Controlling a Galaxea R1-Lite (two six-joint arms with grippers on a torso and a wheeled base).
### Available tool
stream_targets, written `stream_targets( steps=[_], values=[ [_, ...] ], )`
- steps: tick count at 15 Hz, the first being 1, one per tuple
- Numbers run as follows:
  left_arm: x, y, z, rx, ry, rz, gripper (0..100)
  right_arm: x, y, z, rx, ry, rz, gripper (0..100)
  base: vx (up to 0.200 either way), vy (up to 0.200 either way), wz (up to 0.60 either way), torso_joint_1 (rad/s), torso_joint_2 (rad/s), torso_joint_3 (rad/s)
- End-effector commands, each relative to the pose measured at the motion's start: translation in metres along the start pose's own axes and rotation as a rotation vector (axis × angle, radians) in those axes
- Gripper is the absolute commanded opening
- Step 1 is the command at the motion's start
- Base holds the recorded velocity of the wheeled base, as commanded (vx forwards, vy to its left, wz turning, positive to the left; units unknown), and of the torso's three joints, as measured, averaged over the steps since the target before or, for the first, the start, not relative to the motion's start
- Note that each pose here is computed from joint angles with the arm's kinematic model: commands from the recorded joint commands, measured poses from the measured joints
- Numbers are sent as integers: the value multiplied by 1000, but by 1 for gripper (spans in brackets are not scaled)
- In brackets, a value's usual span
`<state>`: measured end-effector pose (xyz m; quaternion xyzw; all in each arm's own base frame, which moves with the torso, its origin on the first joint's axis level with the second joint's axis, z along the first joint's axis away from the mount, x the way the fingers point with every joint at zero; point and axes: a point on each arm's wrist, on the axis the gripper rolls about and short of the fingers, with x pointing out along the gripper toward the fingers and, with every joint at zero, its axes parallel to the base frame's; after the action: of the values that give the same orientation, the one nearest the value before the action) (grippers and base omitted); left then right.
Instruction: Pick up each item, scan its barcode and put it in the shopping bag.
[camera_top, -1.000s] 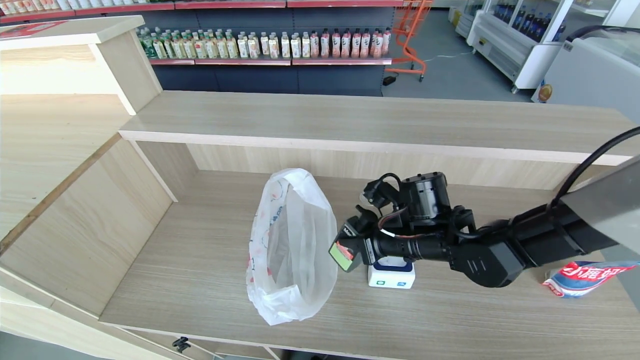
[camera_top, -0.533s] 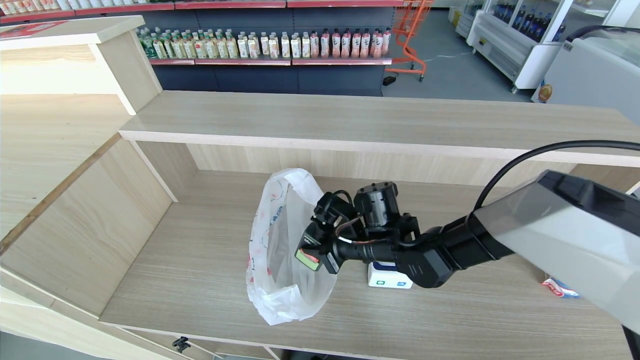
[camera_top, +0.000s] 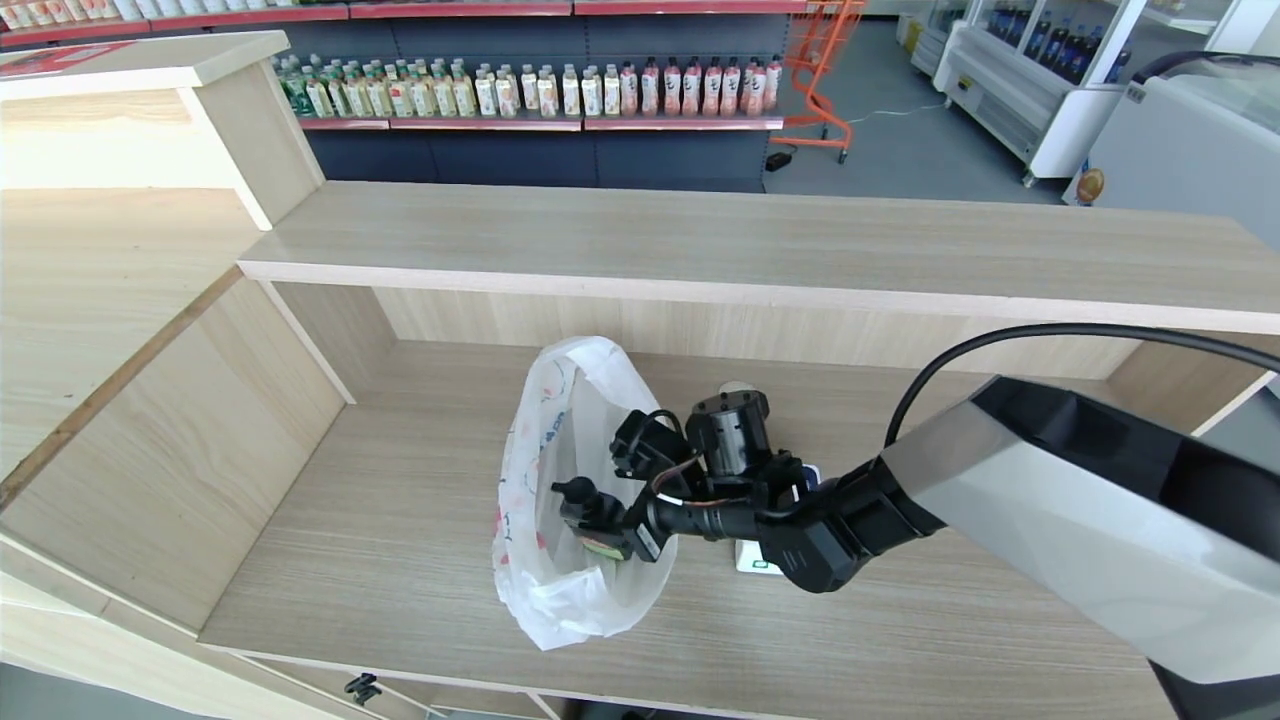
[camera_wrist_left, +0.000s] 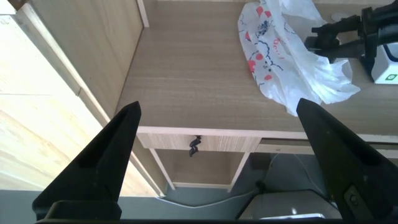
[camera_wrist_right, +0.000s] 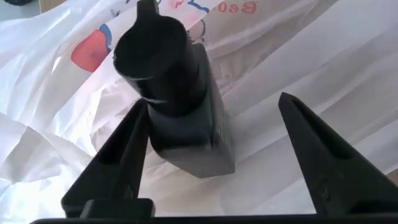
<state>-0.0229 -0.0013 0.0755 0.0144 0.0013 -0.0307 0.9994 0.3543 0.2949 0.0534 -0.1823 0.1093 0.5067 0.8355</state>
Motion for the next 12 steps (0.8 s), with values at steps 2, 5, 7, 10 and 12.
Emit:
stream_targets(
  steps=[2, 5, 7, 10, 12],
  values=[
    [0, 0, 0, 0, 0, 1, 100, 2, 1, -1, 14, -15, -2, 100, 0, 0, 0, 0, 0, 0],
    [0, 0, 0, 0, 0, 1, 100, -21, -16, 16, 220, -74, -52, 100, 0, 0, 0, 0, 0, 0],
    [0, 0, 0, 0, 0, 0, 100, -59, -41, 22, 380, -66, -119, 100, 0, 0, 0, 0, 0, 0],
    [0, 0, 0, 0, 0, 0, 100, -159, -56, 38, 613, -26, -189, 100, 0, 0, 0, 0, 0, 0],
    [0, 0, 0, 0, 0, 1, 100, -252, -30, 53, 723, -34, -122, 100, 0, 0, 0, 0, 0, 0]
  ],
)
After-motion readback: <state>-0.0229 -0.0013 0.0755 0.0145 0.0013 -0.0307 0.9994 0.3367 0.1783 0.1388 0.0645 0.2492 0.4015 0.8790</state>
